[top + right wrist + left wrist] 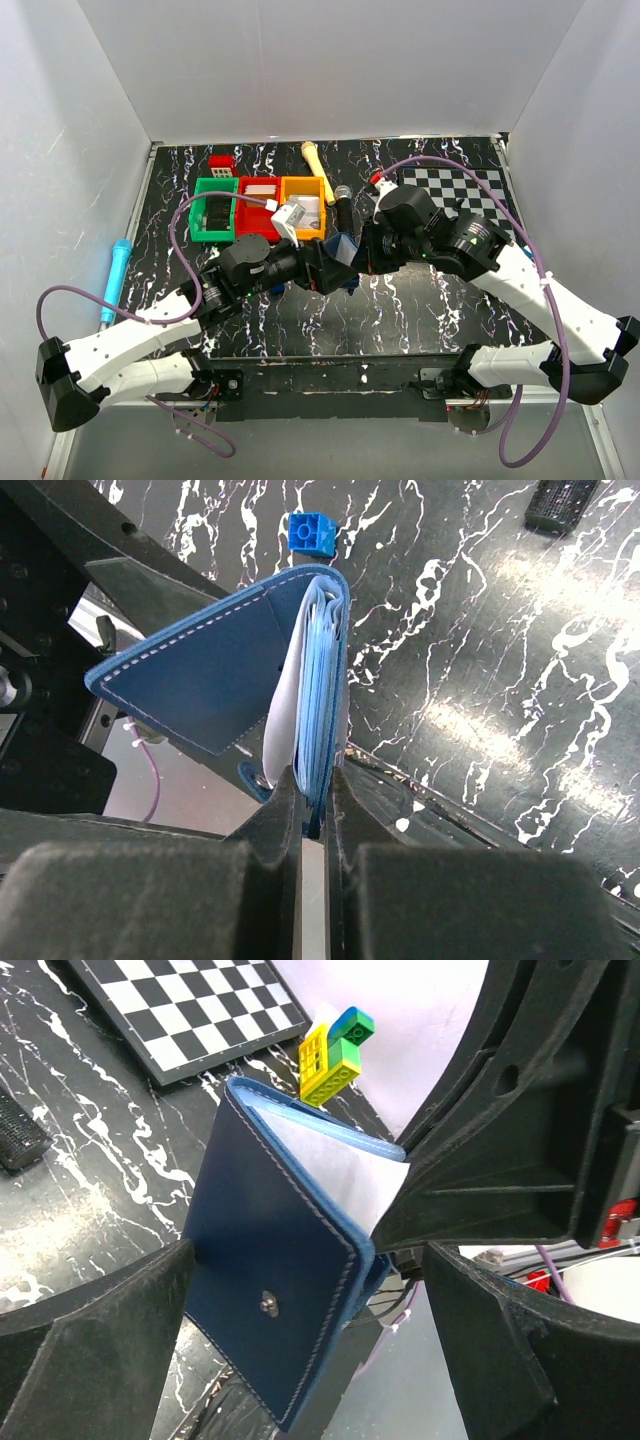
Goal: Take the credit cards out of the card holder
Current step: Open the card holder.
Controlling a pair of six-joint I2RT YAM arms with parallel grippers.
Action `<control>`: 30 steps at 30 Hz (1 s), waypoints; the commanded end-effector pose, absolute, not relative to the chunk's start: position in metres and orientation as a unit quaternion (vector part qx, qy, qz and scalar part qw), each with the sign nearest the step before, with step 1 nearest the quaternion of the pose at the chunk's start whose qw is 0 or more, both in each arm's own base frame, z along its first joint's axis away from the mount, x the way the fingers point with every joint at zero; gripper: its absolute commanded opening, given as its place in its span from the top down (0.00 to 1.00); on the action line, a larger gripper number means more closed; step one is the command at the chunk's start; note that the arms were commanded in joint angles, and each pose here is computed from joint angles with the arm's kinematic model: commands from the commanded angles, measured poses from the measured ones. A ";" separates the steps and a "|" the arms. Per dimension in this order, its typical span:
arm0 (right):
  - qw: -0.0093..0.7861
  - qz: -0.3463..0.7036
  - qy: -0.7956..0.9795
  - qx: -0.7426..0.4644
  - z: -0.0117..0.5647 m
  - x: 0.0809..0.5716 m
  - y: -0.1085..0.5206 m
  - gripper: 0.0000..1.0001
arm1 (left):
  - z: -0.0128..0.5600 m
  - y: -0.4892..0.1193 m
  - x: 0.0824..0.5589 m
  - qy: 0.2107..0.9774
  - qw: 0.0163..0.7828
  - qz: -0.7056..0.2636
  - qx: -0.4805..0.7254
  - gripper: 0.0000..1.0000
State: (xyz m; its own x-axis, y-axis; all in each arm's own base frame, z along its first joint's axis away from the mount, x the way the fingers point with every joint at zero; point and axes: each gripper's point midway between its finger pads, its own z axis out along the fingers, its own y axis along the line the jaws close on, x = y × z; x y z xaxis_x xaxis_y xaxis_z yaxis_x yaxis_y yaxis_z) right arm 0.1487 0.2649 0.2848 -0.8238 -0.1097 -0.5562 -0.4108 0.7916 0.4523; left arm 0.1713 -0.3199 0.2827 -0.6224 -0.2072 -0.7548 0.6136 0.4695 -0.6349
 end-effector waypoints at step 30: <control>0.242 0.422 0.855 -0.179 0.343 0.126 0.298 0.99 | 0.276 -0.294 0.178 0.764 0.457 -0.434 0.141 0.97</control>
